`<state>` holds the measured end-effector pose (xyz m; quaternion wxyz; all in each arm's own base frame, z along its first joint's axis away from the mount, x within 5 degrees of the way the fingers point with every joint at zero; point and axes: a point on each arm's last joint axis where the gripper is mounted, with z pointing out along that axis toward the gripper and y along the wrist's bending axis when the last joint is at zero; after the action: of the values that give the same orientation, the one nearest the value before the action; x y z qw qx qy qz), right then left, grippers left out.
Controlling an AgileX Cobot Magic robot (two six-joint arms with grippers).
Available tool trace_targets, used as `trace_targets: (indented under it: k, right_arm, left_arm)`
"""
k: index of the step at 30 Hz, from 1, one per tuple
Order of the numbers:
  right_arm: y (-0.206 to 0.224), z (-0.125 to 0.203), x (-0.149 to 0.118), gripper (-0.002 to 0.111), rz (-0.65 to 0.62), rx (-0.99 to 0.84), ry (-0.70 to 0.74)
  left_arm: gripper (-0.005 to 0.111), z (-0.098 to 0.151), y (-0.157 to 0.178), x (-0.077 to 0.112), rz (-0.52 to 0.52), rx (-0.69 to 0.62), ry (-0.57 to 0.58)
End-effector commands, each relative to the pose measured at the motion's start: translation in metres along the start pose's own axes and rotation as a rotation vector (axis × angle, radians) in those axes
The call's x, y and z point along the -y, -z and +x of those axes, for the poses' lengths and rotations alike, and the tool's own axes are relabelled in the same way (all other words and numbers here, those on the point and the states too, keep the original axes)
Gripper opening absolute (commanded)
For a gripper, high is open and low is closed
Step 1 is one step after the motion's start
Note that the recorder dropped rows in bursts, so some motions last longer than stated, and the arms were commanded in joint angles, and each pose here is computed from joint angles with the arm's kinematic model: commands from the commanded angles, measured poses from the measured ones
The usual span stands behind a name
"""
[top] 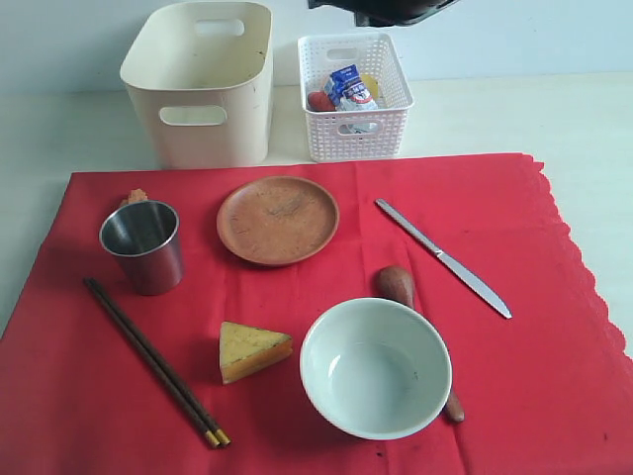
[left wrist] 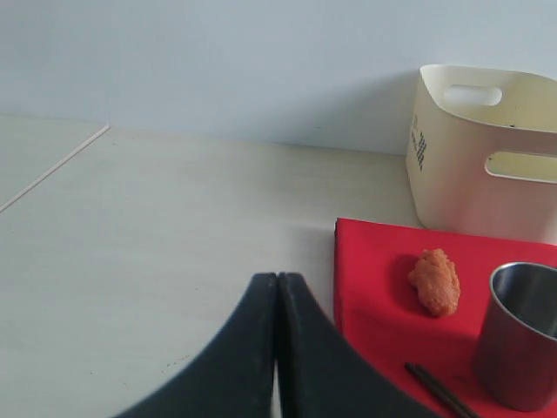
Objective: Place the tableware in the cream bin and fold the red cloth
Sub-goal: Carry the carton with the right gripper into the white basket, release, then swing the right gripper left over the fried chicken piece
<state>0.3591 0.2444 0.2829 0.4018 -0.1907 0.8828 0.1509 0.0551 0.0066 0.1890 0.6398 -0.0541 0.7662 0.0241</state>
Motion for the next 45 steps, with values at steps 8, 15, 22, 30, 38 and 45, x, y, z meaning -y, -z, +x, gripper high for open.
trace_targets:
  k: [8, 15, 22, 30, 38, 45]
  right_arm:
    - [0.007, 0.013, -0.071, 0.0, -0.132, -0.004, 0.119]
    - [0.01, 0.017, -0.084, 0.0, -0.157, -0.011, 0.137]
    - [0.01, 0.018, -0.085, 0.0, -0.165, -0.018, 0.119]
    - [0.01, 0.017, -0.085, 0.0, -0.167, -0.009, 0.118]
    - [-0.01, 0.026, -0.087, 0.0, -0.173, -0.018, 0.104]
    - [-0.054, 0.057, -0.09, 0.0, -0.162, -0.123, 0.082]
  left_arm:
    - [0.002, -0.001, 0.0, 0.0, -0.002, 0.011, 0.004]
    - [0.002, -0.001, 0.0, 0.0, -0.002, 0.011, 0.004]
    - [0.002, -0.001, 0.0, 0.0, -0.002, 0.011, 0.004]
    - [0.002, -0.001, 0.0, 0.0, -0.002, 0.011, 0.004]
    - [0.002, -0.001, 0.0, 0.0, -0.002, 0.011, 0.004]
    - [0.002, -0.001, 0.0, 0.0, -0.002, 0.011, 0.004]
